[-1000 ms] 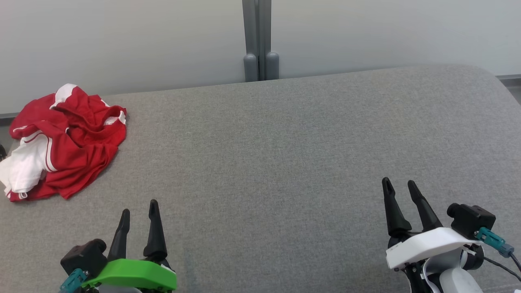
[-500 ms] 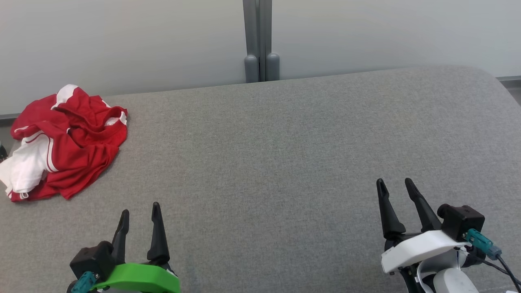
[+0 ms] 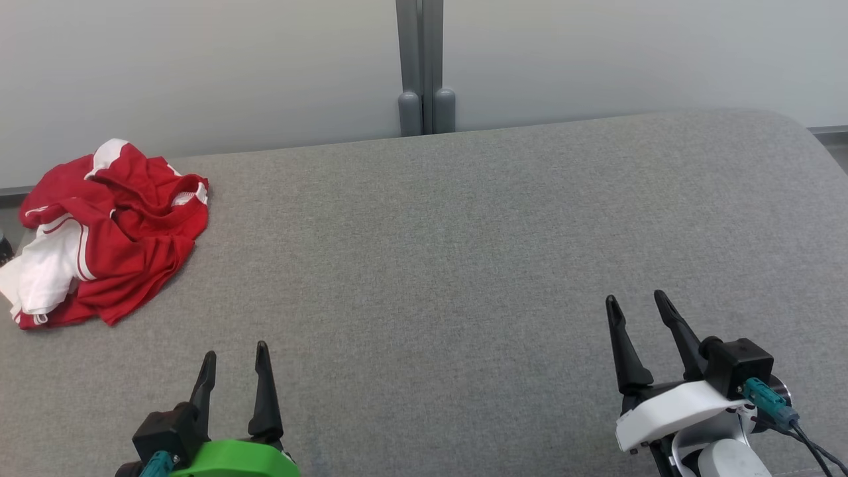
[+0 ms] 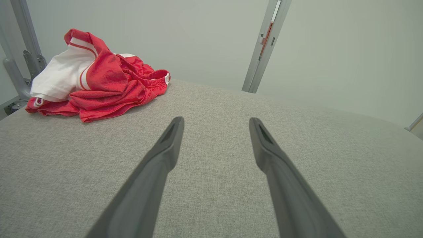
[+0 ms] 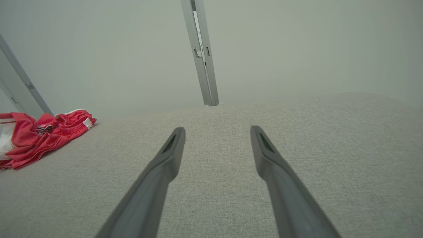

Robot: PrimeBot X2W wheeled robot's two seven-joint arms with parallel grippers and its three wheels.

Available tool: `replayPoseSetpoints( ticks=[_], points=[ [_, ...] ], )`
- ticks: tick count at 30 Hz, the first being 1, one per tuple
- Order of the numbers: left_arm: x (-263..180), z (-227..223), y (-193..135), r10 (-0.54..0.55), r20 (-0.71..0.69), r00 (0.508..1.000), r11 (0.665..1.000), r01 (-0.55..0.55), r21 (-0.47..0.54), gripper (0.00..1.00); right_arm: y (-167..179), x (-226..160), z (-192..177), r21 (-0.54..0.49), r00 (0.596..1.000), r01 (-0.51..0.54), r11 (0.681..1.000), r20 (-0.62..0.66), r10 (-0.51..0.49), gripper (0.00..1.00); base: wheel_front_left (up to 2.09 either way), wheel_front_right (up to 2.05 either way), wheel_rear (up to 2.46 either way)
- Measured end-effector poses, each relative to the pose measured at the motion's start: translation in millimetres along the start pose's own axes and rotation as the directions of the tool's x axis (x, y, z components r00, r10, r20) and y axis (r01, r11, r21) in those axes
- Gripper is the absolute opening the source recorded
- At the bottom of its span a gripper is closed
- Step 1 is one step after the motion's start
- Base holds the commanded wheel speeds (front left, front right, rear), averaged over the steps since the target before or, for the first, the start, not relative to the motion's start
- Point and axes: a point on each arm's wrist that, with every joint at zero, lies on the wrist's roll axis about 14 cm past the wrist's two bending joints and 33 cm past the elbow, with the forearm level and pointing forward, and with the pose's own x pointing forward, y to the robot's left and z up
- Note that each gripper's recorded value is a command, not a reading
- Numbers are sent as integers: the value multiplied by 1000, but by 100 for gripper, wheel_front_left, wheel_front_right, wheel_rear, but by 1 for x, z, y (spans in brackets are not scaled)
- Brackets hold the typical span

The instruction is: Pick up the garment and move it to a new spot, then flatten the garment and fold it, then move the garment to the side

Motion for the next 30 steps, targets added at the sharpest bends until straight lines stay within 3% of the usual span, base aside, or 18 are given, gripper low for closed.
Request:
replayPoseSetpoints(
  ticks=[23, 30],
  points=[
    [-3, -10, -3, -13, -8, 1000, 993, 14, 117, 100, 4, -2, -12, -149, 999, -38, 988, -27, 35, 100, 0, 0, 0],
    [-4, -13, -2, -10, -17, 1000, 993, 12, 119, 100, 3, -2, -13, -150, 999, -38, 988, -32, 33, 100, 0, 0, 0]
  ],
)
